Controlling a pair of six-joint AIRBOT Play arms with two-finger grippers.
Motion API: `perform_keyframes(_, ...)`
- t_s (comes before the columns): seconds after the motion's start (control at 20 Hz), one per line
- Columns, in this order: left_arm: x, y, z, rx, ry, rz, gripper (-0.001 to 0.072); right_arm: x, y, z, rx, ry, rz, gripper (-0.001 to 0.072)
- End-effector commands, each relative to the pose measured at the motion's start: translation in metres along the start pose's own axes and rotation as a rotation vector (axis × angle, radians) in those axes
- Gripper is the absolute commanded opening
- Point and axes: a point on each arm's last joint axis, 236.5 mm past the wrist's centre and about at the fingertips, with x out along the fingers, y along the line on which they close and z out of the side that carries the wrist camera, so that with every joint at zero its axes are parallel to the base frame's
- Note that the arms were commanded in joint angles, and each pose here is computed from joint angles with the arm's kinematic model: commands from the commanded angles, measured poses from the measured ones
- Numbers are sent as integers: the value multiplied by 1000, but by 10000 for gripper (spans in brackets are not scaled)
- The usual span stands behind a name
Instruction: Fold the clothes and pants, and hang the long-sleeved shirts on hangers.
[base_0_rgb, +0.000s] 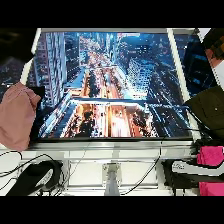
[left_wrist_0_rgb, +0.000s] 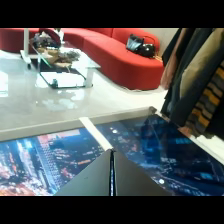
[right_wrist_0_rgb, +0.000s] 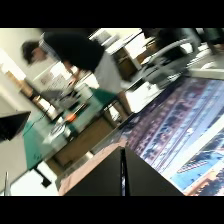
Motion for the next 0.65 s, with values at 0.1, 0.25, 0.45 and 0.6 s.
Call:
perform_keyframes(0.1, -34, -18, 3, 12, 24, -22, 11, 22, 5, -13, -43, 68, -25, 26)
perform_keyframes(0.25, -36, -20, 5, 15, 21, -23, 12, 22, 4, -14, -44, 71, -30, 26)
perform_keyframes(0.45, -34, -19, 2, 13, 28, -23, 12, 22, 4, -14, -44, 71, -30, 26)
perform_keyframes(0.6, -35, -19, 3, 13, 27, -23, 12, 22, 4, -14, -44, 71, -30, 26)
